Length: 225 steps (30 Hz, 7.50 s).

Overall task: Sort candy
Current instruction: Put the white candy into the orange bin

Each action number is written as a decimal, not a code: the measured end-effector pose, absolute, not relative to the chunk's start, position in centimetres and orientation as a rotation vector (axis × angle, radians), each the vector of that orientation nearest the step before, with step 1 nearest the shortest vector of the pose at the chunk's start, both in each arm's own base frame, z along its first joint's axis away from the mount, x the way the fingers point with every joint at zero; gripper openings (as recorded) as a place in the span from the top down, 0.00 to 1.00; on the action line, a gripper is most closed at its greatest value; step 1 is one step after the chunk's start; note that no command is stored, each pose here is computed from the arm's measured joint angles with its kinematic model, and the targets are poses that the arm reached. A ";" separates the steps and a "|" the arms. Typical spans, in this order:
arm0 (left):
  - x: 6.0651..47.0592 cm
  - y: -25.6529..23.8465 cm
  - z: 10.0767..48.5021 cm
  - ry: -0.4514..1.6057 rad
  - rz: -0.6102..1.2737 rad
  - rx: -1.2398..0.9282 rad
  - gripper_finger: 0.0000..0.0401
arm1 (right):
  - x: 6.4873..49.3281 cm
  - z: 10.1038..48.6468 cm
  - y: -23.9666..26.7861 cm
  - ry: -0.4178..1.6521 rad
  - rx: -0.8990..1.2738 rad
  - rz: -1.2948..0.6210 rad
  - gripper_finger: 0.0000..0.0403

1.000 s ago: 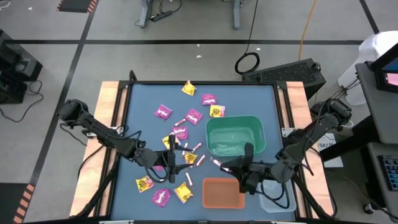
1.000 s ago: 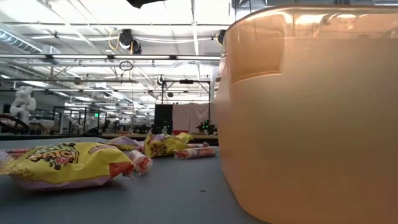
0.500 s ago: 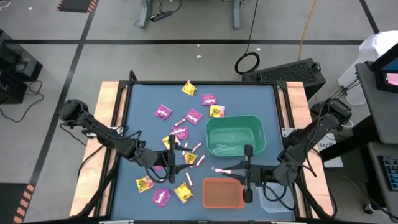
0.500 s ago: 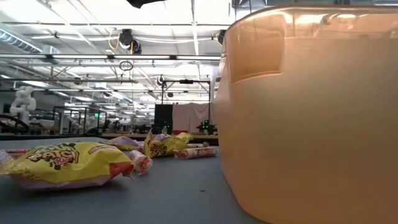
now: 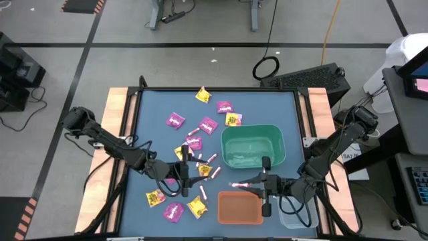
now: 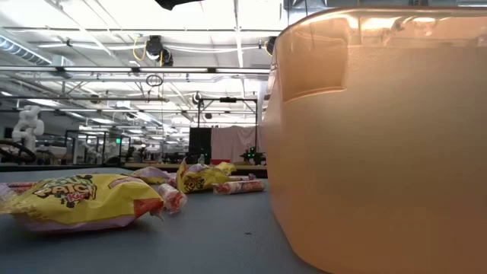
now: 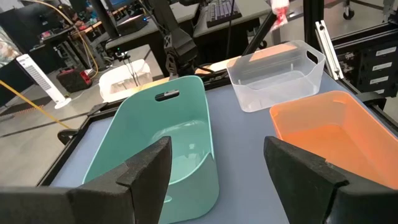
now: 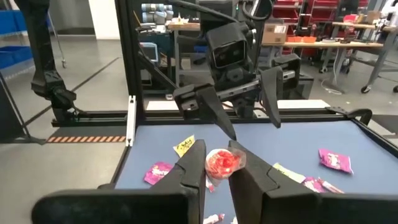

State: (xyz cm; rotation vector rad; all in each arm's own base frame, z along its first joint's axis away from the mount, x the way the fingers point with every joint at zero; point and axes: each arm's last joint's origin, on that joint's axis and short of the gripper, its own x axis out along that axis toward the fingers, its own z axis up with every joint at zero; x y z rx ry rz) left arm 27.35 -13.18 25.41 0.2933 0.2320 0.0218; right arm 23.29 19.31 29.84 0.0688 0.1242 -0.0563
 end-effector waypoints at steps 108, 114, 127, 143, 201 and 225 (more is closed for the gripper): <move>28.3 -11.5 25.1 0.245 0.095 0.187 0.35 | 16.0 30.4 11.5 0.660 0.336 -0.072 0.89; 28.8 -11.6 24.2 0.269 0.099 0.197 0.35 | 17.0 31.2 12.8 0.588 0.365 0.074 0.89; 28.8 -11.6 24.0 0.276 0.094 0.199 0.35 | 20.2 27.4 16.0 0.740 0.358 0.124 0.89; 28.8 -11.6 24.0 0.276 0.097 0.174 0.35 | 23.0 21.9 18.7 0.915 0.243 0.167 0.89; 27.6 -13.8 14.9 0.584 0.389 -0.074 0.35 | 24.9 24.9 20.7 0.711 -0.067 0.091 0.56; 28.8 -12.1 10.2 0.655 0.563 -0.273 0.35 | 25.0 25.1 20.7 0.688 -0.067 0.076 0.56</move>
